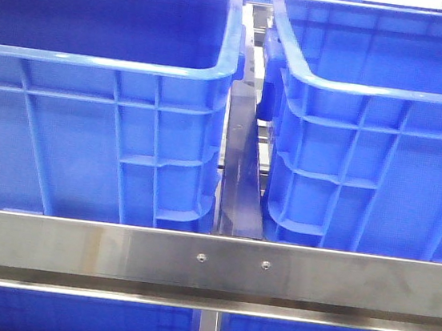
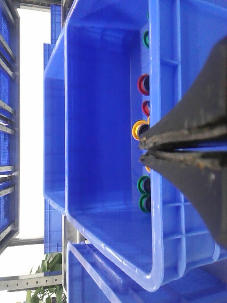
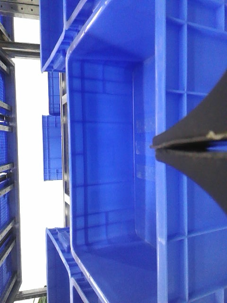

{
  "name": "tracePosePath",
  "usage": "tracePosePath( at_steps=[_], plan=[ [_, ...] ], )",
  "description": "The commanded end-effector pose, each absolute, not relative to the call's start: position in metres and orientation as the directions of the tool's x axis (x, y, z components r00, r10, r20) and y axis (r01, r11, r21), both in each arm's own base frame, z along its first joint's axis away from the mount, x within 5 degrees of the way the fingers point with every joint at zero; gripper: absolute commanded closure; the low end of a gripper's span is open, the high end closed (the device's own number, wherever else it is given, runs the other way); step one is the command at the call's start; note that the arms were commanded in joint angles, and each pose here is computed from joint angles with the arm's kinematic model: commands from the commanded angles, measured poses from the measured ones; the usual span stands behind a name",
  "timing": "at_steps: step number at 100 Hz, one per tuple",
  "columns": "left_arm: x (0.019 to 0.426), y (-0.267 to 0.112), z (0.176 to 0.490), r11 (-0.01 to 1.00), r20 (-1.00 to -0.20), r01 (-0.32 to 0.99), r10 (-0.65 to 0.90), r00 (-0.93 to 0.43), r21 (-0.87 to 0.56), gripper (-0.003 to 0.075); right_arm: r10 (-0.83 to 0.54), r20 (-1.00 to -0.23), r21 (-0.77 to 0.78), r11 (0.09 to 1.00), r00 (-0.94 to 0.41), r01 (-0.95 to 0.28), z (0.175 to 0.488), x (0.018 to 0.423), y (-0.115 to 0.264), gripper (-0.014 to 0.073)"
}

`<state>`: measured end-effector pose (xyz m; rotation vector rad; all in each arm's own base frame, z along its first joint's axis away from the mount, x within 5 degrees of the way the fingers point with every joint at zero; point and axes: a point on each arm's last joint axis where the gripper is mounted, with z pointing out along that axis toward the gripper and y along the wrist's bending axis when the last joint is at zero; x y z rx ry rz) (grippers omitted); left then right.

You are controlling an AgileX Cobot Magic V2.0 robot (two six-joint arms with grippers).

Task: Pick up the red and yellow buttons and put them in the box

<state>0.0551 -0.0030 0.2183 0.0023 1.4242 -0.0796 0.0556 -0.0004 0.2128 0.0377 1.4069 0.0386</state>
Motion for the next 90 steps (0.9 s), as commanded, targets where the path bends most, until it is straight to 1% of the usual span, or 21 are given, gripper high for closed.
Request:
tracePosePath(
  at_steps=[1, 28, 36, 44, 60, 74, 81, 90],
  plan=[
    [0.053, -0.003, 0.213, 0.996, -0.975, 0.066, -0.069, 0.212, -0.056, 0.0739, 0.039, -0.958, 0.039, 0.999, 0.286, -0.005, 0.228, 0.050, -0.001, 0.0663],
    [0.053, -0.003, 0.214, 0.996, -0.974, 0.067, -0.069, 0.216, -0.056, 0.0739, 0.039, -0.958, 0.039, 0.999, 0.286, -0.005, 0.228, 0.050, -0.001, 0.0663],
    [0.052, -0.003, 0.219, 0.996, -0.972, 0.066, -0.071, 0.223, -0.058, 0.0739, 0.039, -0.958, 0.039, 0.999, 0.286, -0.005, 0.228, 0.050, -0.001, 0.0663],
    [0.051, -0.002, 0.228, 0.995, -0.976, 0.061, -0.087, 0.198, -0.077, 0.0739, 0.039, -0.958, 0.039, 0.999, 0.286, -0.005, 0.228, 0.050, -0.001, 0.0663],
    [0.046, -0.001, 0.263, 0.996, -0.984, 0.045, -0.086, 0.156, -0.080, 0.0739, 0.039, -0.958, 0.039, 0.999, 0.286, -0.005, 0.228, 0.050, -0.001, 0.0663],
    [0.043, 0.000, 0.306, 0.996, -0.989, 0.032, -0.086, 0.117, -0.083, 0.0739, 0.039, -0.958, 0.039, 0.999, 0.286, -0.005, 0.228, 0.050, -0.001, 0.0663],
    [0.045, 0.000, 0.329, 0.996, -0.993, 0.023, -0.086, 0.079, -0.084, 0.0739, 0.039, -0.958, 0.039, 0.999, 0.286, -0.005, 0.228, 0.050, -0.001, 0.0663],
    [0.052, 0.001, 0.355, 0.996, -0.996, 0.007, -0.086, -0.004, -0.086, 0.0739, 0.039, -0.958, 0.039, 0.999, 0.286, -0.005, 0.228, 0.050, -0.001, 0.0663]
  ],
)
